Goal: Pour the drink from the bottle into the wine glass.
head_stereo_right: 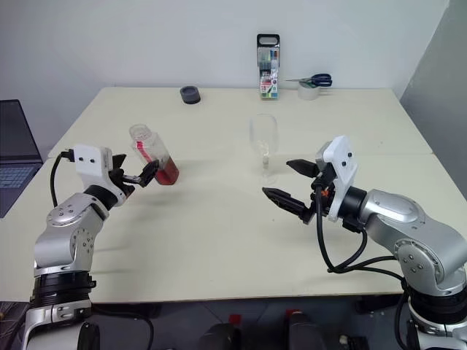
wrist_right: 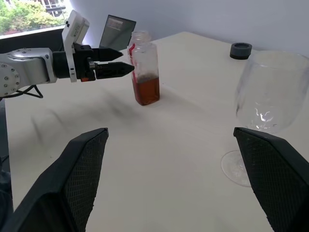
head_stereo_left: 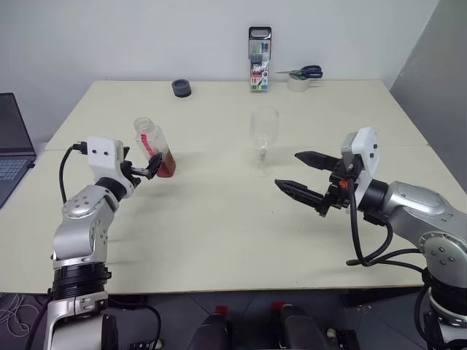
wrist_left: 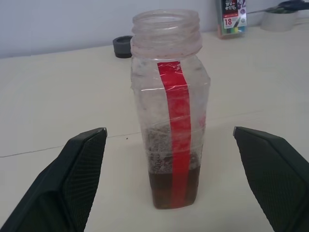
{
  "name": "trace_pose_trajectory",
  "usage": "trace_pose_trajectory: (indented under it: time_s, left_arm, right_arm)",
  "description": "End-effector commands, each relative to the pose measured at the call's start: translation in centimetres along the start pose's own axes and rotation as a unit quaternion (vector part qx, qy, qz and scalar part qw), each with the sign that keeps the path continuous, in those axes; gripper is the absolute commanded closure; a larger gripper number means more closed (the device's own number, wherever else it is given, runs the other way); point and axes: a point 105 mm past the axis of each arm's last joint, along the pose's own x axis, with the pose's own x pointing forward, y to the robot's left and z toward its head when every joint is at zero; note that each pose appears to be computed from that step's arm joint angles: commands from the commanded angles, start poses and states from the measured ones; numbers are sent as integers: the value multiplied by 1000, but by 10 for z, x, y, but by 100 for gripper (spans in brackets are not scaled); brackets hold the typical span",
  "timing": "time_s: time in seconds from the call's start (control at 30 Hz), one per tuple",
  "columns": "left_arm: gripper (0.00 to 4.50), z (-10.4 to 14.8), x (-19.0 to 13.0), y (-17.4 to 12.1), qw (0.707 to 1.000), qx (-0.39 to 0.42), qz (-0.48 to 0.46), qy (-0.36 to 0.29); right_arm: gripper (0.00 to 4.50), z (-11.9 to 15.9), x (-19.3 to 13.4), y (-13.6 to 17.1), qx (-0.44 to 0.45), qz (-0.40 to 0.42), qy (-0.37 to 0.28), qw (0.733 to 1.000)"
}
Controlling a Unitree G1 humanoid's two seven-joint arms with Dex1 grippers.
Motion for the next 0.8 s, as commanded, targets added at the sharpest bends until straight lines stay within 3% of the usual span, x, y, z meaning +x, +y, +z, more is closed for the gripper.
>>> trace_pose_trajectory:
  time_s: [0.03,0.8]
  left_arm:
    - [0,15,7,1,999,15,-5,-28]
    - [0,10,41,5,999,26,-12,-47]
  right_arm:
    - [7,12,-5,2,-19,-1,-21,1000]
    - [7,13,-4,-5,-15,-15,-23,1000]
